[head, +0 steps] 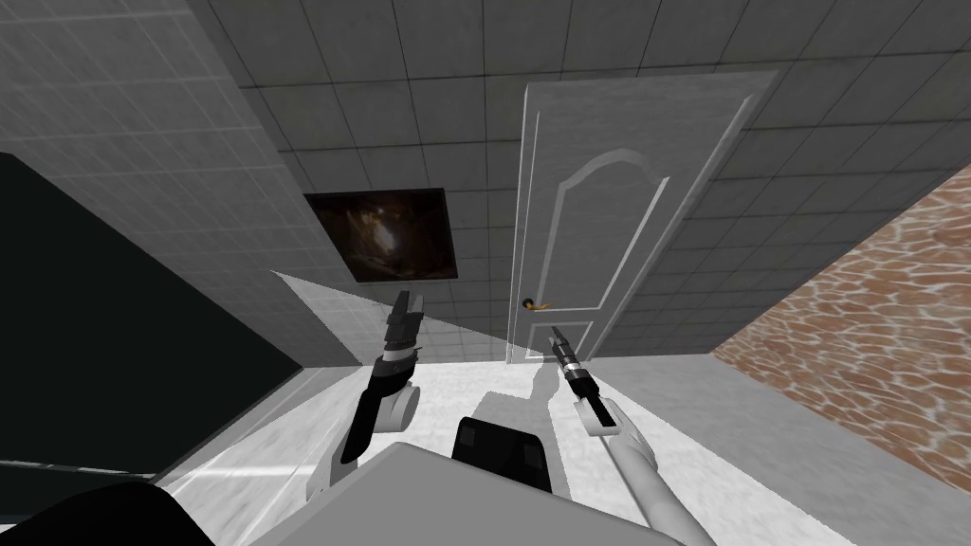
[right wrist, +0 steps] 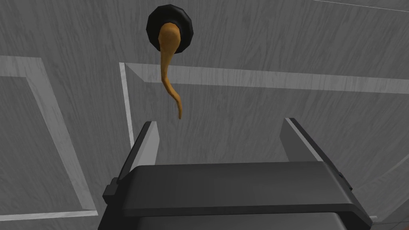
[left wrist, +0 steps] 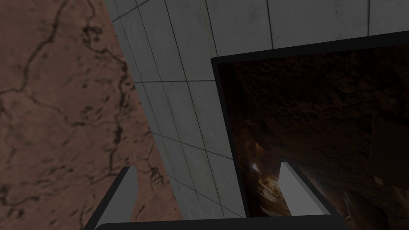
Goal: Pull the door open
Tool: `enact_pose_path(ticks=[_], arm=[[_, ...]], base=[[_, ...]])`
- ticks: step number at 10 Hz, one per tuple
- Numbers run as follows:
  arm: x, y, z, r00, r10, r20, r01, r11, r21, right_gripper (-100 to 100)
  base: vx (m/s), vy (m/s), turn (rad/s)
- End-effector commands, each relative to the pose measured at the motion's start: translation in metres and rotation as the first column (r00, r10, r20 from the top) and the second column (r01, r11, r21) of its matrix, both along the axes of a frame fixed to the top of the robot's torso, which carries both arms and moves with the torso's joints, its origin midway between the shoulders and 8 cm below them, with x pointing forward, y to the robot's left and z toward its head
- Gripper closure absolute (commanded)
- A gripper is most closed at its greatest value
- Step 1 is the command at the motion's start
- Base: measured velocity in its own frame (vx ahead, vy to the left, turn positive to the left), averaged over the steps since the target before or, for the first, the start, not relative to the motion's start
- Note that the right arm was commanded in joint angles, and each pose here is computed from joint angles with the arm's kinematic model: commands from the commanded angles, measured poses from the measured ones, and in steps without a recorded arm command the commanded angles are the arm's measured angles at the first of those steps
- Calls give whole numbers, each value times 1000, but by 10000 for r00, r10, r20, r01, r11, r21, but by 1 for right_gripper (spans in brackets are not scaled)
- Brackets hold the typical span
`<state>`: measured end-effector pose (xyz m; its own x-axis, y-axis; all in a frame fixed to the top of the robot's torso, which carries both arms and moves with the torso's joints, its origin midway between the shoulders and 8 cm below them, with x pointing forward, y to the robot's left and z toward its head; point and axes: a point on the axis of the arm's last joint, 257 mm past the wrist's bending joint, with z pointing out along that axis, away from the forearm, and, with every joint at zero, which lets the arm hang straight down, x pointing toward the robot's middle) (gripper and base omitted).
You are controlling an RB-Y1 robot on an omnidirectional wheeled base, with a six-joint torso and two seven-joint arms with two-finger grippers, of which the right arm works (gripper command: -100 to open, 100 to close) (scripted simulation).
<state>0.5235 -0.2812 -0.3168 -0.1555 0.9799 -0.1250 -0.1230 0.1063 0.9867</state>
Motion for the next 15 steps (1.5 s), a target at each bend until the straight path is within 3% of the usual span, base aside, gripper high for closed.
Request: enact_pose_path(ticks=[1, 9, 10, 13, 15], arm=[[2, -2, -8, 9998, -3, -220, 3, 10000, 11, -100], [5, -11, -38, 9943, -26, -1066, 33, 10000, 61, -100], [5, -10, -35, 9950, -23, -995, 28, 10000, 51, -100], [-14, -61, -40, 9926, -584, -1065, 597, 9982, 87, -100], [-18, -70, -41, 9919, -685, -1070, 699, 9975, 89, -100]], base=[[97, 4, 5], [97, -8, 3], [47, -3, 3], [176, 114, 172], [109, 67, 61]])
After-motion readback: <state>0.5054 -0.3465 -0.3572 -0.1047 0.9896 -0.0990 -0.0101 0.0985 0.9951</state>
